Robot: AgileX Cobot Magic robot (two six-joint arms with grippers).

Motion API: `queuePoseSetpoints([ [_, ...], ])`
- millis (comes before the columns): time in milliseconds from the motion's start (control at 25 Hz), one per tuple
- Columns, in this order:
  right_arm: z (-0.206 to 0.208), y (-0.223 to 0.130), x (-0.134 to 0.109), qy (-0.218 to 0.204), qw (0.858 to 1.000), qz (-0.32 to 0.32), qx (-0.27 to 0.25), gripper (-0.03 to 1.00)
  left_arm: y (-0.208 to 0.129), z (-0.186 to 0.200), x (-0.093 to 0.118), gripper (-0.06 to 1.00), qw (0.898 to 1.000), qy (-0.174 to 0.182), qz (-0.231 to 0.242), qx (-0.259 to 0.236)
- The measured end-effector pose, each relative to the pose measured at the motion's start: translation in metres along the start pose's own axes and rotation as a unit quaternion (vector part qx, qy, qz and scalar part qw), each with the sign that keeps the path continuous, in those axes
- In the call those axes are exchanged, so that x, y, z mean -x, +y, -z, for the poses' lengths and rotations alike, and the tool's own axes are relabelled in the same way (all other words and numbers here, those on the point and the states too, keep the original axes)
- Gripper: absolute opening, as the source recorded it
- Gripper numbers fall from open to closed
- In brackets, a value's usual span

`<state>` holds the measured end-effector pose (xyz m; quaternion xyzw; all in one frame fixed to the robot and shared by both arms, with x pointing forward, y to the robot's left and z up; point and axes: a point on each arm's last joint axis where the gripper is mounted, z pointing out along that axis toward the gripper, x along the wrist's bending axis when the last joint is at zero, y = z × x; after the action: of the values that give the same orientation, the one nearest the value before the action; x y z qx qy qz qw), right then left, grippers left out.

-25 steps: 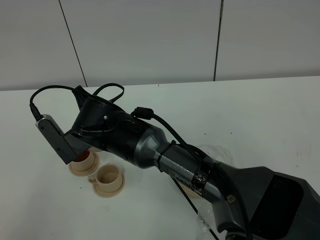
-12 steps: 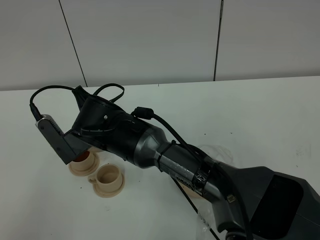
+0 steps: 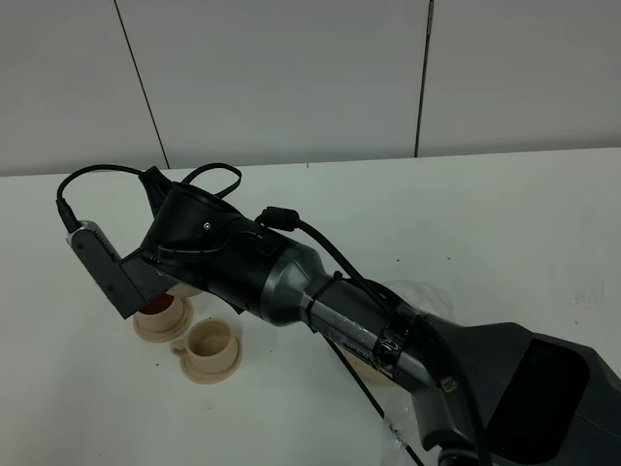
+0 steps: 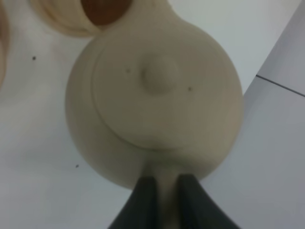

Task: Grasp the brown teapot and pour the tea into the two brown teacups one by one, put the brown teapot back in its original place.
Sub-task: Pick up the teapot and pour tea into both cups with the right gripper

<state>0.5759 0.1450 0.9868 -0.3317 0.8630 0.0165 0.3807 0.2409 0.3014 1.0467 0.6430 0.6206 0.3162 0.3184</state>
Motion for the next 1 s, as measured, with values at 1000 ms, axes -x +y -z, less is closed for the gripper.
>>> queuePoseSetpoints([
  [1000,0.004,-0.037,0.009,0.024,0.994,-0.087,0.059,0.1,0.0,0.0,0.0,0.23,1.0,0.0,0.0,0.0],
])
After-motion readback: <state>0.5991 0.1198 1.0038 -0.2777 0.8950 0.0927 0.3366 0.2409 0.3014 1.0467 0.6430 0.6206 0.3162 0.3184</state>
